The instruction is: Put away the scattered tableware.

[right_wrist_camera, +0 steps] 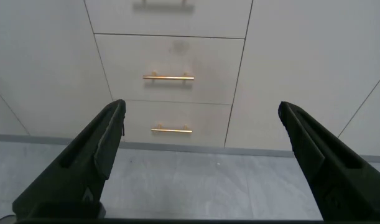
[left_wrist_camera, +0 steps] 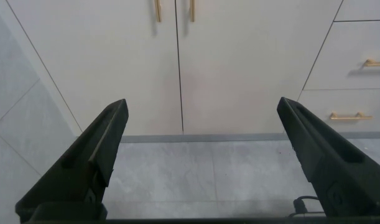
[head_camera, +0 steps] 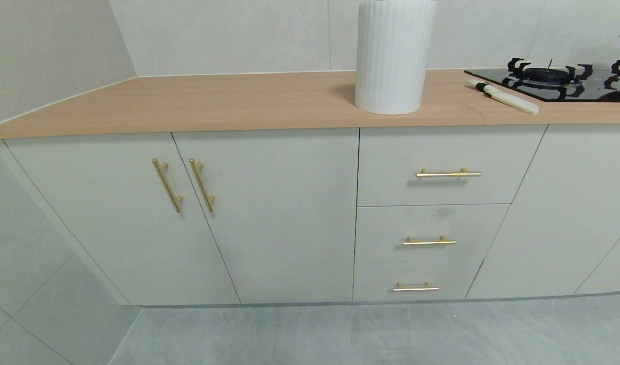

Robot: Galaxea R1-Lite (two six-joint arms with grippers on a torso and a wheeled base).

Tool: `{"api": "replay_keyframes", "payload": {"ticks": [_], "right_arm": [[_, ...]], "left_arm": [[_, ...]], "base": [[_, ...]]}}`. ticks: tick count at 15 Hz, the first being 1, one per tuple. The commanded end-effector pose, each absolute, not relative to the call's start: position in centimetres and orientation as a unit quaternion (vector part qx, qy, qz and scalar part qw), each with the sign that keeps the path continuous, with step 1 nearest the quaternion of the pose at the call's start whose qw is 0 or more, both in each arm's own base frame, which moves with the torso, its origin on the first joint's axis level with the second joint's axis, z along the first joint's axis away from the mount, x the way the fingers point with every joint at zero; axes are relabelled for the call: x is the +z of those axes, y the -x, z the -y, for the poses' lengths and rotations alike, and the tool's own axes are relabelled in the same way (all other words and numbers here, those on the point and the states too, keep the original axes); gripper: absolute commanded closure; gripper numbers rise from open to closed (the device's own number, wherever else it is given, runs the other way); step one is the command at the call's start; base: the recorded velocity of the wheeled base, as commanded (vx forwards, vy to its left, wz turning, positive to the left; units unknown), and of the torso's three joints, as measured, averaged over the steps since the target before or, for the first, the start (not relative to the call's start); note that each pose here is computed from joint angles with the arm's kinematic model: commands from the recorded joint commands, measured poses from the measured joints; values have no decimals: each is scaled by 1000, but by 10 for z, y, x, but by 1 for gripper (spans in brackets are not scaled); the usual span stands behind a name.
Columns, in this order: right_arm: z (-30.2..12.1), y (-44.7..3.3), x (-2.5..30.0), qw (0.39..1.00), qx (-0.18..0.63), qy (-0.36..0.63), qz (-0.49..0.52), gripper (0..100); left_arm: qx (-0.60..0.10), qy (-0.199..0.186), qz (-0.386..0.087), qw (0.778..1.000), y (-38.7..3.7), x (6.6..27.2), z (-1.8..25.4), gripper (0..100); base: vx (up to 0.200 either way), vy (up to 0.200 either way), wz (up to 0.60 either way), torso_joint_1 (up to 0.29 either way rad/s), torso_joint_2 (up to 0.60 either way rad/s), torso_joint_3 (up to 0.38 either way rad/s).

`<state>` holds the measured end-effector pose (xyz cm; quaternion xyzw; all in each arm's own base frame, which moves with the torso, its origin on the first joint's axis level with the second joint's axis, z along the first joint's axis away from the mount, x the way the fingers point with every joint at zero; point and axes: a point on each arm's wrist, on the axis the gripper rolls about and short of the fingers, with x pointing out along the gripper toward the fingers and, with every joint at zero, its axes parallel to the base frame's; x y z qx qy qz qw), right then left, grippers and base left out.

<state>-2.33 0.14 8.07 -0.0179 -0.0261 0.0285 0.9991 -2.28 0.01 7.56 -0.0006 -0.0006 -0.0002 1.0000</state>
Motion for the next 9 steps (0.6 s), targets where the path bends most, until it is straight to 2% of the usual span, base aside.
{"api": "replay_keyframes", "payload": {"ticks": [1, 3, 9], "right_arm": [[-1, 23, 80, 999, 29, 18, 24, 0], [-1, 23, 74, 1000, 22, 17, -9, 0], [-1, 23, 75, 1000, 23, 21, -2, 0]], "left_arm": [[0, 1, 1, 1000, 23, 76, 0, 0], [0, 1, 1, 1000, 23, 76, 0, 0], [0, -2, 1, 1000, 23, 76, 0, 0]], "base": [[0, 0, 0, 0, 0, 0], [0, 0, 0, 0, 0, 0], [0, 0, 0, 0, 0, 0]]}}
